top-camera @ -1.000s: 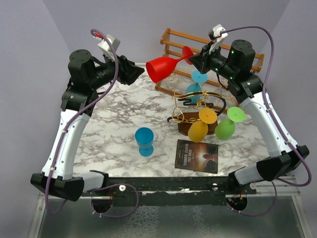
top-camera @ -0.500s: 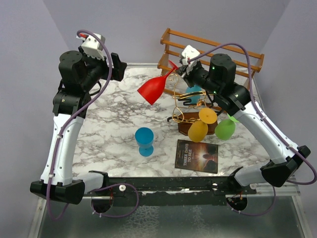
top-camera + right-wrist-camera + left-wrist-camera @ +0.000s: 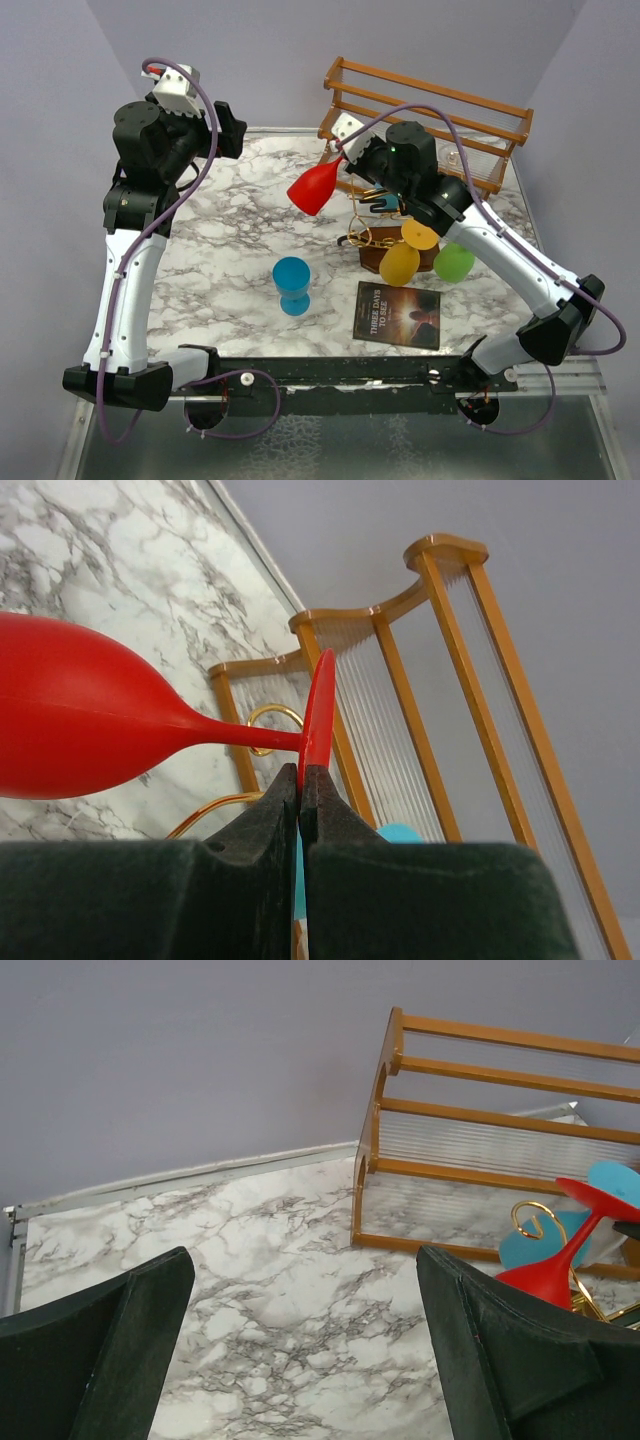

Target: Place the wine glass upside down on the wine glass rack

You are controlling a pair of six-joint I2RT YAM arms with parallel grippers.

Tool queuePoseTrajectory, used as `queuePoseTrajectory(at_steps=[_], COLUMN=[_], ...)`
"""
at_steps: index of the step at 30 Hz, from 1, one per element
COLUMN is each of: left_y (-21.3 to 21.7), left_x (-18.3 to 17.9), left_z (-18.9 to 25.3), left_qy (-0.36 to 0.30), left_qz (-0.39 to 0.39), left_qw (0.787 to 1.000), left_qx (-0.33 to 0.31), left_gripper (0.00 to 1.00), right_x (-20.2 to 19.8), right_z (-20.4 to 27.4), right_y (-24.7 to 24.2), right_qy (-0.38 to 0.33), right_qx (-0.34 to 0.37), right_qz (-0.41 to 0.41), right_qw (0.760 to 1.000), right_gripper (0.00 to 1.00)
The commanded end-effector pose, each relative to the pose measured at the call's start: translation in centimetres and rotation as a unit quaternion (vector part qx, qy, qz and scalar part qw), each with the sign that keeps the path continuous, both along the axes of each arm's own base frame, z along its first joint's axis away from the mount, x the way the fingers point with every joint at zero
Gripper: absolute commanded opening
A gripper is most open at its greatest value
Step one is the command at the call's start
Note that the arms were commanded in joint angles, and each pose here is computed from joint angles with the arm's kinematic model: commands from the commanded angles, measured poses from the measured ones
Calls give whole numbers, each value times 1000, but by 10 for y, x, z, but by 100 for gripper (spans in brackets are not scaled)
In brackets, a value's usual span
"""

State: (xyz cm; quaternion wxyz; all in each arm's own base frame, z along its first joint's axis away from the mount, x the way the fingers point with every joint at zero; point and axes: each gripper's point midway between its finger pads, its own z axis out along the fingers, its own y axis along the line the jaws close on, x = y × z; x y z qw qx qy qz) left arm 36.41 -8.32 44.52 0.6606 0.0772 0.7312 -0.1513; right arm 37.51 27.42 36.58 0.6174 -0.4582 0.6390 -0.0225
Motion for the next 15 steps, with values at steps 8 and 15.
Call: queuePoseTrajectory(at_steps=[8, 15], left_y=[-2, -4], left_x=[-2, -1], left_z=[12, 11], left_qy=[-20, -19], left_qz=[-12, -17], left_qw=[1000, 1000], left_qx=[-13, -14], left_gripper=[97, 97], right_x=[17, 21], right_z=[-16, -31], right_y=[-12, -15], right_qy=[-16, -7], right_qx=[-46, -66], right_qz=[-61, -72], right_qw=[997, 995], right_gripper=[1, 1])
